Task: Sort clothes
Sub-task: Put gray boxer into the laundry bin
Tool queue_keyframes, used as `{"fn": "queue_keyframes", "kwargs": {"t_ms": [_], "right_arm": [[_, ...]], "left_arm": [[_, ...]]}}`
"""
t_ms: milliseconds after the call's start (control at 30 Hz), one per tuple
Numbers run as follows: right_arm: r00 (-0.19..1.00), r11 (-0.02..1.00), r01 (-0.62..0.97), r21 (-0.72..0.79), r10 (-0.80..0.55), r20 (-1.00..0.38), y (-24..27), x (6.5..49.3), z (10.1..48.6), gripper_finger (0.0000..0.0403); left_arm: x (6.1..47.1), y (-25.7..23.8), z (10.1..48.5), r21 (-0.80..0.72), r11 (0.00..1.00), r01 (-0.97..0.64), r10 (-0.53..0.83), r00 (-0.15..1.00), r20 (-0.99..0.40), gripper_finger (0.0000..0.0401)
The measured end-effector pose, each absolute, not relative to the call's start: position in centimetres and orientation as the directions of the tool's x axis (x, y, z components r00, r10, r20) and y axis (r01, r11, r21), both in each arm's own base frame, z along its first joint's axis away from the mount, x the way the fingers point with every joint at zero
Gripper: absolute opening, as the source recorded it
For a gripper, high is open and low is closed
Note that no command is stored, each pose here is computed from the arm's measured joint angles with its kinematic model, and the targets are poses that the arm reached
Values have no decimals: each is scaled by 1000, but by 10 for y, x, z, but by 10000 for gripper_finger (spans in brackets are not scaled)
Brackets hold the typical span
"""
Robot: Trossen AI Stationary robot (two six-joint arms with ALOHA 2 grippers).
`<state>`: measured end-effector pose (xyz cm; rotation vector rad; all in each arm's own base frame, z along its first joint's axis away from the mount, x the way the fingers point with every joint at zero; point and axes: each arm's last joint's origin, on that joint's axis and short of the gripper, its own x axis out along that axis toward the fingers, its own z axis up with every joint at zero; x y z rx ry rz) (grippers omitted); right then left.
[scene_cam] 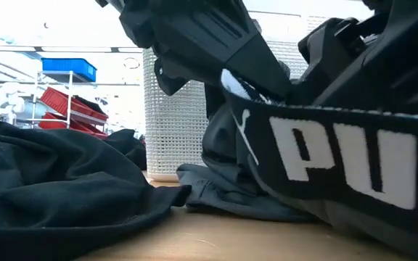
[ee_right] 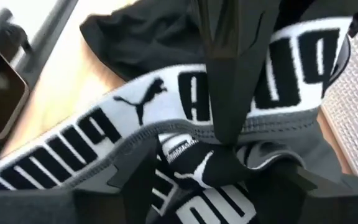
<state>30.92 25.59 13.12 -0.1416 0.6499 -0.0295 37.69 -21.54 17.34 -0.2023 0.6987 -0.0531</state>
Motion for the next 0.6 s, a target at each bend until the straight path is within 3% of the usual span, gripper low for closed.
{"fn": "queue_keyframes", "kwargs": {"t_ms": [433,600], "right_arm": [[826,997,42,-62,-70,-559,247,323,136,215],[824,997,44,-63,-72,-562,247,322,136,210]], "left_arm": [[380,-217,177,-205,979,10,-134,789,-599,17],[379,-218,177,-151,987,58,-138,792,-595,46]]}}
